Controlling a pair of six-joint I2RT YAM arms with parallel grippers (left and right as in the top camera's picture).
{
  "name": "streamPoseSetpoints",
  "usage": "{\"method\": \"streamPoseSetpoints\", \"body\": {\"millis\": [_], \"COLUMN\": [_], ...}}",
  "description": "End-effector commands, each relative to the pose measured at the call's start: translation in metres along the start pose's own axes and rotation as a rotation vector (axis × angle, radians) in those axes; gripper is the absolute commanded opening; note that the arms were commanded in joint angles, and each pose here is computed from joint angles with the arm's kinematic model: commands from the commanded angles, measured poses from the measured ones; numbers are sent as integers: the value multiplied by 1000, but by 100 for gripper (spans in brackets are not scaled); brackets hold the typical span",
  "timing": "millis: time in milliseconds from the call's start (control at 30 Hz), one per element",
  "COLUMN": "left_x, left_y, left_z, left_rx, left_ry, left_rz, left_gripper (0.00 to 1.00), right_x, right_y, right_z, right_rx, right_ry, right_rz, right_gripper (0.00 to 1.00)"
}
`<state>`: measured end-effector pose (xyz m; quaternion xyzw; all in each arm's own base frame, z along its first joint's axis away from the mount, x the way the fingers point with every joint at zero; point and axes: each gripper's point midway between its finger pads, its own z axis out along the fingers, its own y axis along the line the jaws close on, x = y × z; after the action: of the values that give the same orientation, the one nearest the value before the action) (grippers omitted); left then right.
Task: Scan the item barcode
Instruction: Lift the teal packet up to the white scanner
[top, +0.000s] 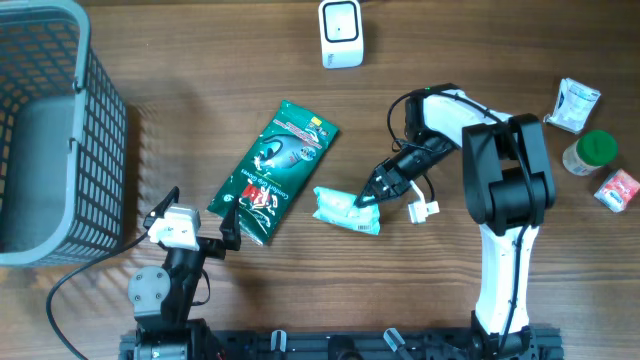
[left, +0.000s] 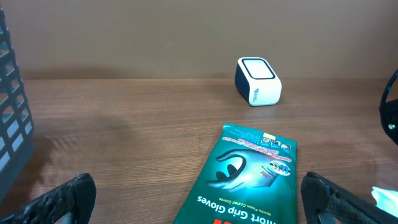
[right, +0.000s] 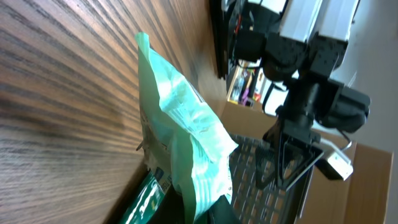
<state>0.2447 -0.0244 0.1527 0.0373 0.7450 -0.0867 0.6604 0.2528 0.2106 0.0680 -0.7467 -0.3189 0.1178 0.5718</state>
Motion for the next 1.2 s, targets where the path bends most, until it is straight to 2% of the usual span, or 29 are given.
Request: {"method": "streamPoseSetpoints", "body": {"millis": [0, 300, 333, 400, 467, 600, 700, 800, 833, 900, 1033, 1067, 1167], "left_x": [1, 1, 1, 1, 1, 1, 1, 1, 1, 1, 1, 1, 1], "left_y": [1, 1, 1, 1, 1, 1, 1, 1, 1, 1, 1, 1, 1], "left_z": [0, 0, 0, 0, 0, 0, 0, 0, 0, 0, 0, 0, 0], "left_rx": [-4, -4, -4, -4, -4, -4, -4, -4, -4, -4, -4, -4, -4], "left_ry": [-2, -2, -2, -2, -2, -2, -2, -2, -2, -2, -2, -2, -2], "left_rz": [1, 1, 1, 1, 1, 1, 1, 1, 1, 1, 1, 1, 1], "left_gripper": [100, 100, 100, 100, 100, 100, 100, 100, 100, 100, 100, 100, 100], "right_x": [5, 4, 5, 13, 29, 40, 41, 51, 85, 126, 218, 232, 252], "right_y": [2, 2, 2, -2, -13, -54, -91, -84, -50, -35, -51, -53, -41], "right_z": [3, 3, 3, 3, 1, 9, 6, -11, -35, -46, -82, -92, -113], "right_rx": [44, 41, 42, 37, 19, 10, -39, -212, -474, -650, -1017, -1100, -1252], "right_ry": [41, 35, 44, 100, 207, 192, 89, -77, -216, -273, -192, -182, -140], "right_rz": [73, 67, -3, -533, -871, -1050, -1194, -1250, -1391, -1632, -1971, -1982, -1871], "right_gripper": [6, 10, 7, 4, 4, 4, 4, 4, 4, 4, 4, 4, 5]}}
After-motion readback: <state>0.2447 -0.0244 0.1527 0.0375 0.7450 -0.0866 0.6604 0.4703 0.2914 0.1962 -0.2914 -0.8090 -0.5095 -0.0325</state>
